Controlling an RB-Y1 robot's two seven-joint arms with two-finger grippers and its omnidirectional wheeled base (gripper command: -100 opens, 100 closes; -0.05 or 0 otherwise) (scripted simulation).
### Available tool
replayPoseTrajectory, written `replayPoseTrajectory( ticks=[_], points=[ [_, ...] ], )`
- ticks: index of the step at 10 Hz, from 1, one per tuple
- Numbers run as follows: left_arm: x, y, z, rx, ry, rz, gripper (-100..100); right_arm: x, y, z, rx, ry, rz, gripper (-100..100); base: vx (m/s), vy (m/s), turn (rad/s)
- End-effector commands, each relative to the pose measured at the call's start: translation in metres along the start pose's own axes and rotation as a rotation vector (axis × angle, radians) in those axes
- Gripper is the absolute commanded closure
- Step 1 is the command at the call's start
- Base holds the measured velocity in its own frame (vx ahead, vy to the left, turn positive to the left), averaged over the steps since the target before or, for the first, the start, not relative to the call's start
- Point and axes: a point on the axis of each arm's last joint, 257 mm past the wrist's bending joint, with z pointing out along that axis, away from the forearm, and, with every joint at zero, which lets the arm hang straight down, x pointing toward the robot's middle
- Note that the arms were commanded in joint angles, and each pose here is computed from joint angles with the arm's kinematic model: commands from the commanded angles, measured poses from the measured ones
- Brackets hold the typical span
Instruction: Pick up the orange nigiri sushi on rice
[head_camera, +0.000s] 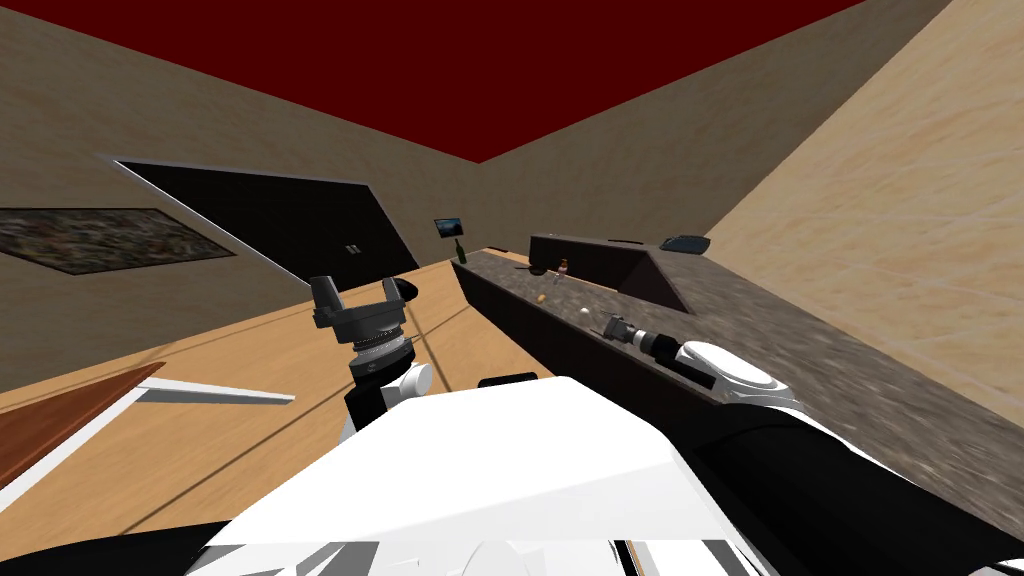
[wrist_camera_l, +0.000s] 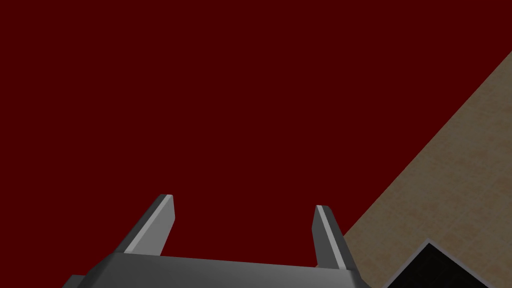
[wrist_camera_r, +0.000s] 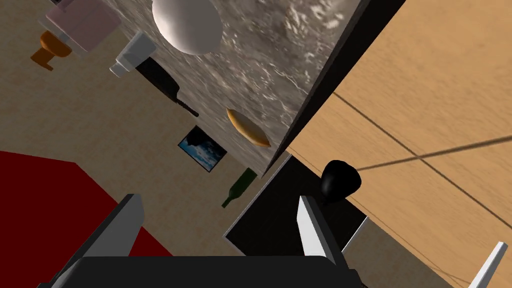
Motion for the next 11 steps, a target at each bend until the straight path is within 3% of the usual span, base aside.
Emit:
replayPoseTrajectory(
  ticks=[1, 4, 5, 6, 9, 10, 11],
  points=[
    [0.000, 0.000, 0.000, 0.000, 0.000, 0.000, 0, 0.018, 0.000, -0.006, -0.029, 0.046, -0.085, -100, 0.060, 0.090, 0.098],
    [0.000, 0.000, 0.000, 0.000, 0.000, 0.000, 0, 0.057, -0.009, -0.028, -0.123, 0.151, -0.263, -100, 0.086, 0.087, 0.139],
    [0.000, 0.000, 0.000, 0.000, 0.000, 0.000, 0, 0.060, -0.008, -0.030, -0.130, 0.160, -0.292, -100, 0.079, 0.065, 0.114],
    [0.000, 0.000, 0.000, 0.000, 0.000, 0.000, 0, 0.069, -0.010, -0.038, -0.181, 0.187, -0.363, -100, 0.083, 0.084, 0.224],
    [0.000, 0.000, 0.000, 0.000, 0.000, 0.000, 0, 0.099, -0.013, -0.058, -0.243, 0.254, -0.467, -100, 0.096, 0.099, 0.113],
    [0.000, 0.000, 0.000, 0.000, 0.000, 0.000, 0, 0.112, -0.015, -0.070, -0.300, 0.287, -0.526, -100, 0.109, 0.106, 0.173],
    [0.000, 0.000, 0.000, 0.000, 0.000, 0.000, 0, 0.116, -0.015, -0.073, -0.303, 0.294, -0.539, -100, 0.094, 0.075, 0.110]
  ],
)
